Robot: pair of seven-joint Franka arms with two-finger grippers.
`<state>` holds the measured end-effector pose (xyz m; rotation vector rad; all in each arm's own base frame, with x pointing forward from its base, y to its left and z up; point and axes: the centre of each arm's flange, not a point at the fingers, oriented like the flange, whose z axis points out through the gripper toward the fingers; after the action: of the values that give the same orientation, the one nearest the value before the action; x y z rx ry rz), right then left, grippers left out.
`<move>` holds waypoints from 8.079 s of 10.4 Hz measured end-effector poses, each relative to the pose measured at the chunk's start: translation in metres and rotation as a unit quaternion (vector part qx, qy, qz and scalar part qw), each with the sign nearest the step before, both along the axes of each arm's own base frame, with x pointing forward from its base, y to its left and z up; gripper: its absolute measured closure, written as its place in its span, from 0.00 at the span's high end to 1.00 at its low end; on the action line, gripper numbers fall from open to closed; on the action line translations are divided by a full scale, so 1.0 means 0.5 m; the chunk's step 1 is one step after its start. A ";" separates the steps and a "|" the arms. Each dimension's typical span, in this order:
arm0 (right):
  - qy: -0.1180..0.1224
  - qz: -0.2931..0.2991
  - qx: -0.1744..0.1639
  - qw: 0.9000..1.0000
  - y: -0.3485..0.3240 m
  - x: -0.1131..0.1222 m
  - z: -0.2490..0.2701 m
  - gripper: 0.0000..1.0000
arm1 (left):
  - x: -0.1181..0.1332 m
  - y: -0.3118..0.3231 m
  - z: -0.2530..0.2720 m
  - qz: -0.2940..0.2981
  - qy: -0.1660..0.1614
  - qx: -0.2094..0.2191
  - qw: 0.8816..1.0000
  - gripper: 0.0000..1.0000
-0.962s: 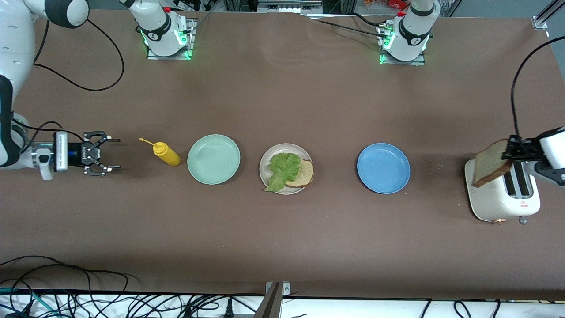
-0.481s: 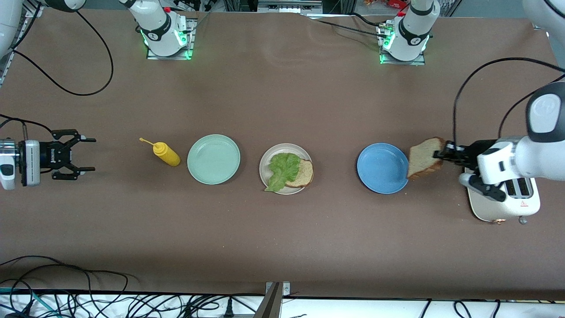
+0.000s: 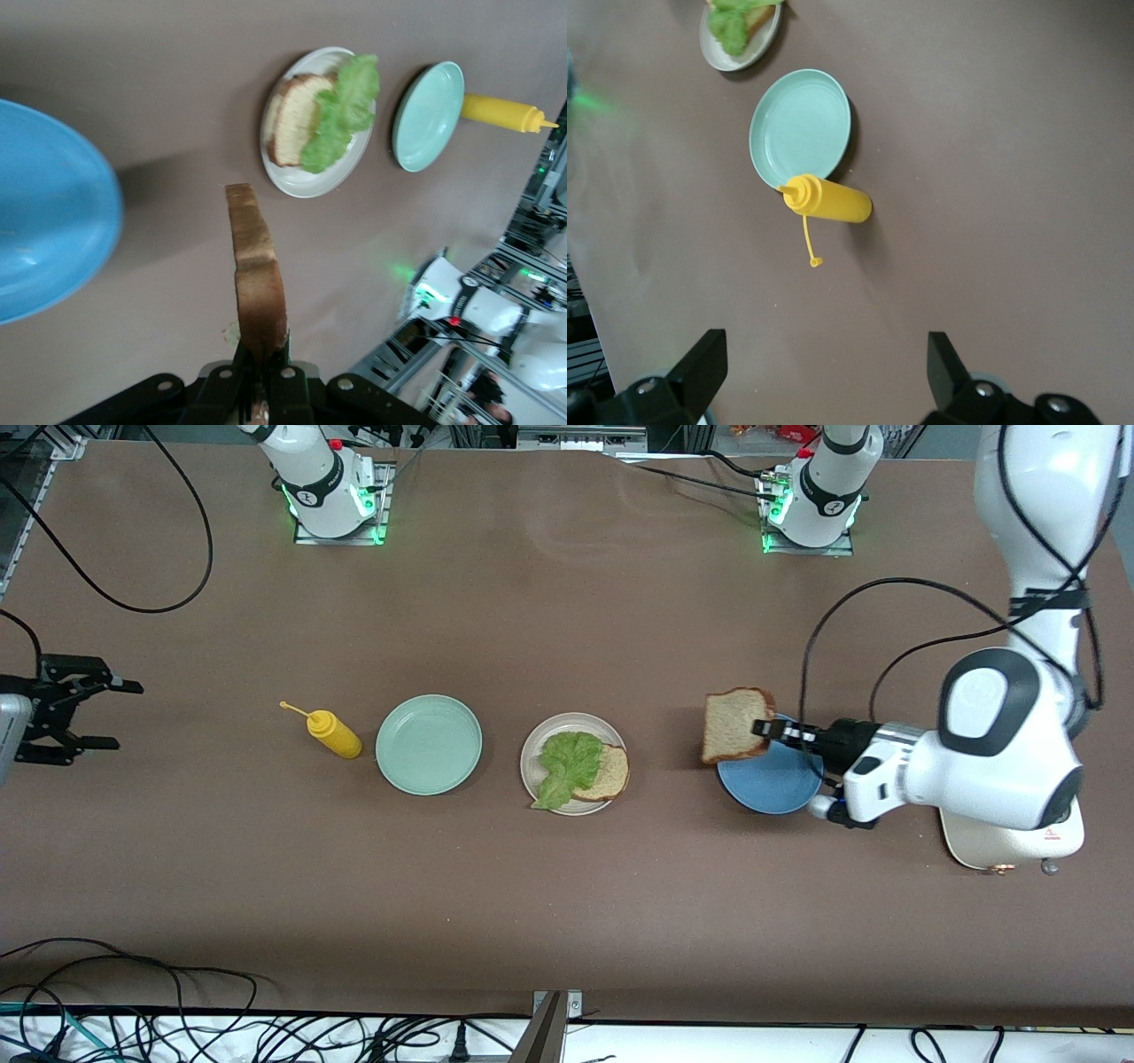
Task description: Make sandwich on beige plate with both arms
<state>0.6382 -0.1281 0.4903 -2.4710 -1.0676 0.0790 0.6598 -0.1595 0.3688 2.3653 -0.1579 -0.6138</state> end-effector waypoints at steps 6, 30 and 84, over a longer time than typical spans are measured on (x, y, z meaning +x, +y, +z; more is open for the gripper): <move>0.044 -0.157 -0.205 0.965 0.102 -0.030 0.121 1.00 | -0.006 -0.279 -0.069 0.062 -0.027 -0.047 0.997 0.08; -0.024 -0.407 -0.216 0.887 0.148 -0.161 0.155 1.00 | -0.012 -0.375 -0.233 0.139 -0.020 -0.006 0.990 0.50; -0.022 -0.399 -0.219 0.890 0.159 -0.165 0.173 1.00 | -0.168 0.305 0.415 0.032 -0.171 0.337 0.925 1.00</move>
<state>0.5557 -0.0487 0.5767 -3.1306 0.0448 0.0062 0.5756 -0.0072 0.5763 3.1237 -0.0174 -0.2252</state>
